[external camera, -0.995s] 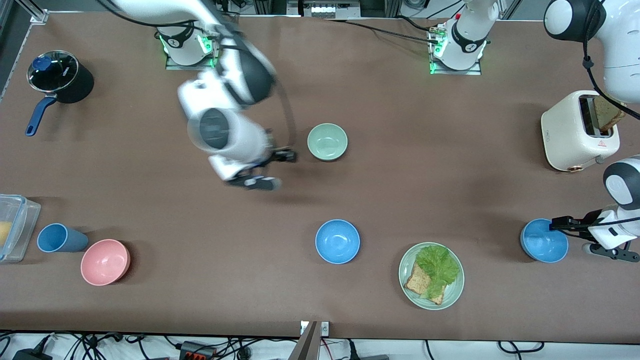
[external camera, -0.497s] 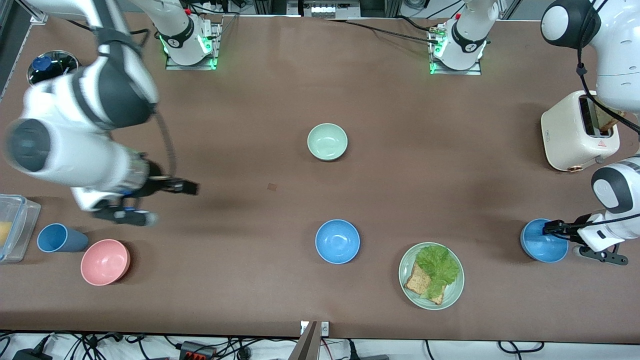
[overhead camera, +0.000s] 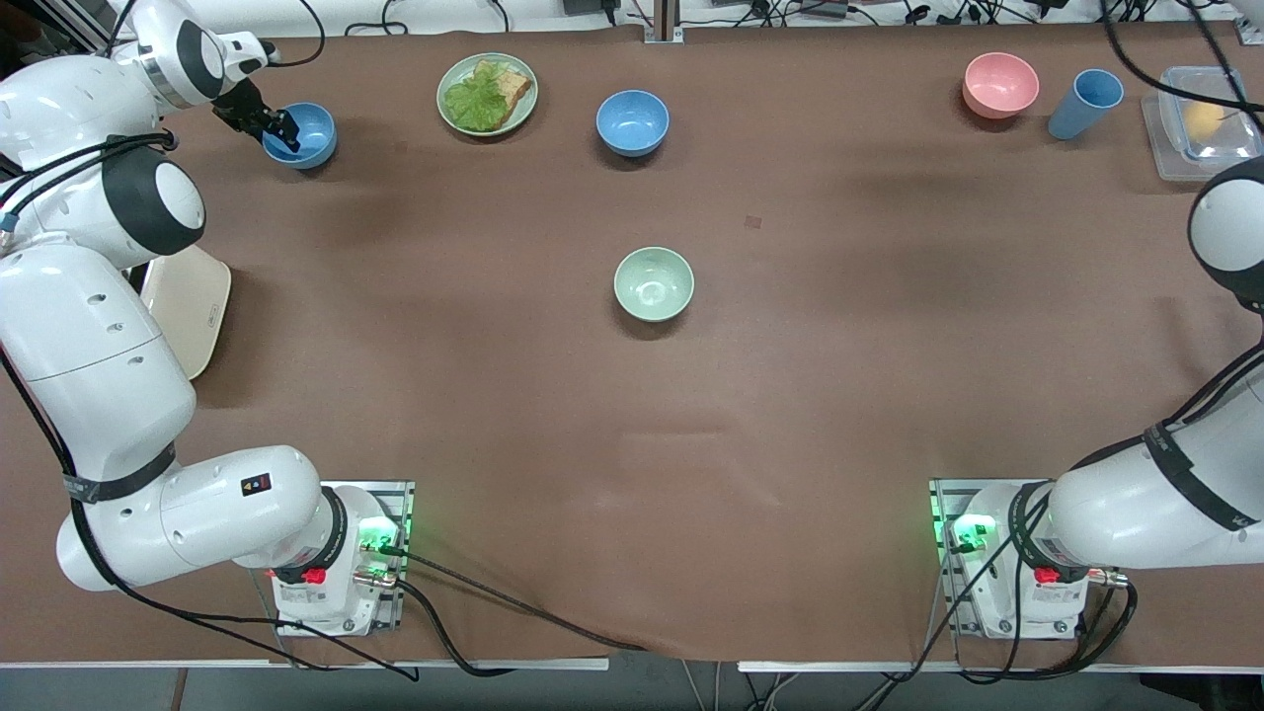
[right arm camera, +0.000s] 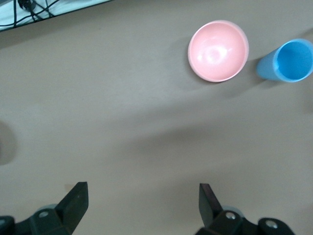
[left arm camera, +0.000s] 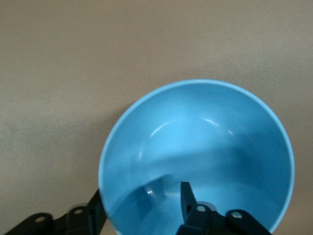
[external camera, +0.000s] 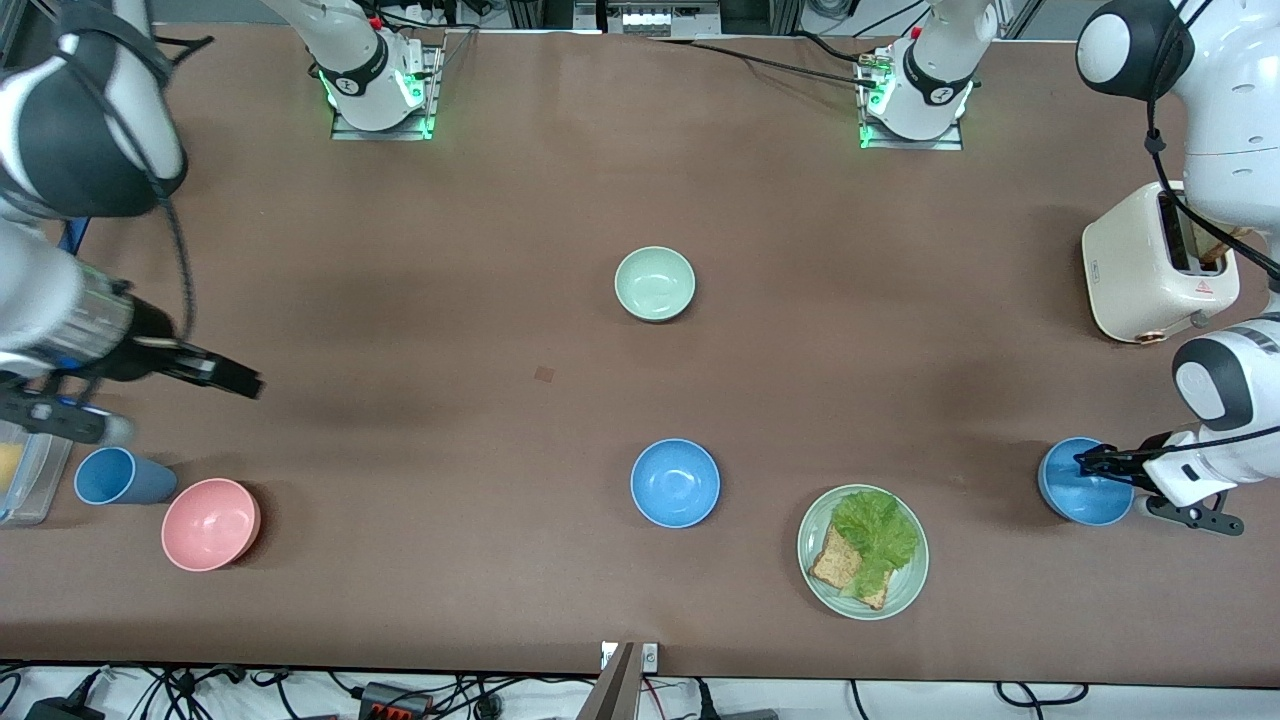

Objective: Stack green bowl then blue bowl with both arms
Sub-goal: 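Release the green bowl with the right gripper while the left gripper grasps the blue bowl, then lift the blue bowl with the left gripper toward the green bowl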

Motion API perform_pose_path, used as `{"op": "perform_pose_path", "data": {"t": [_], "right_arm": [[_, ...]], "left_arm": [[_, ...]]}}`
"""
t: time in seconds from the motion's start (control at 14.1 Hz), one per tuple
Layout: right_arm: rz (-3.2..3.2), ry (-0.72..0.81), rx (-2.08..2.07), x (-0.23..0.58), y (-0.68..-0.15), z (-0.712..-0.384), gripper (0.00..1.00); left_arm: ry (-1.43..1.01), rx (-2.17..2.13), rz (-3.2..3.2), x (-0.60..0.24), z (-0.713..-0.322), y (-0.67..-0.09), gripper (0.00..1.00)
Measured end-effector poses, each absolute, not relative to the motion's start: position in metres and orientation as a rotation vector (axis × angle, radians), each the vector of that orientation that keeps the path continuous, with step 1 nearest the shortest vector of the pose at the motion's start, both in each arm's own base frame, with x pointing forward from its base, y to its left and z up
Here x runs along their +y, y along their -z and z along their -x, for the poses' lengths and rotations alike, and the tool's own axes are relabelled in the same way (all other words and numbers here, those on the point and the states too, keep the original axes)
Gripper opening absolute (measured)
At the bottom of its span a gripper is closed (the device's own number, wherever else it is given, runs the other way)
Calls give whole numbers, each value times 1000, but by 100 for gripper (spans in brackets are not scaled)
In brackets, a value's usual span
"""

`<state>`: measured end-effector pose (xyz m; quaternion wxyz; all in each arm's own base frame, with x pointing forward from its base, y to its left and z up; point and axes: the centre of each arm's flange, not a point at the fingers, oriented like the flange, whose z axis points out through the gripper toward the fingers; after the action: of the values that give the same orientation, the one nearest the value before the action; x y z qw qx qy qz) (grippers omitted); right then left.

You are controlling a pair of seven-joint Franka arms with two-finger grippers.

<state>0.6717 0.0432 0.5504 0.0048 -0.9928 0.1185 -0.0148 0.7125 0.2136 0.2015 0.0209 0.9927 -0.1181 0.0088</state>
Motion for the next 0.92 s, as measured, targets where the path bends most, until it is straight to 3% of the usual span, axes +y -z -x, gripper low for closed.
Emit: {"op": "perform_pose_path", "data": {"t": [0.28,0.5,0.57,0.92], "right_arm": [[3139,110,168,-32,-582,-656,100],[3147,78,154,-45,-594,-642,100],[3147,46,154,-44,-596,-636,100],[3147,5,155,-43,-594,-617,100]], "left_arm": [[-33,-375,-3084,213,-714,-204,50],[-25,-443,-3110,218,-716,-209,15],[-18,-470,-3122,218,-717,-211,8],[-1,-298,-3146,202,-724,-224,5]]}}
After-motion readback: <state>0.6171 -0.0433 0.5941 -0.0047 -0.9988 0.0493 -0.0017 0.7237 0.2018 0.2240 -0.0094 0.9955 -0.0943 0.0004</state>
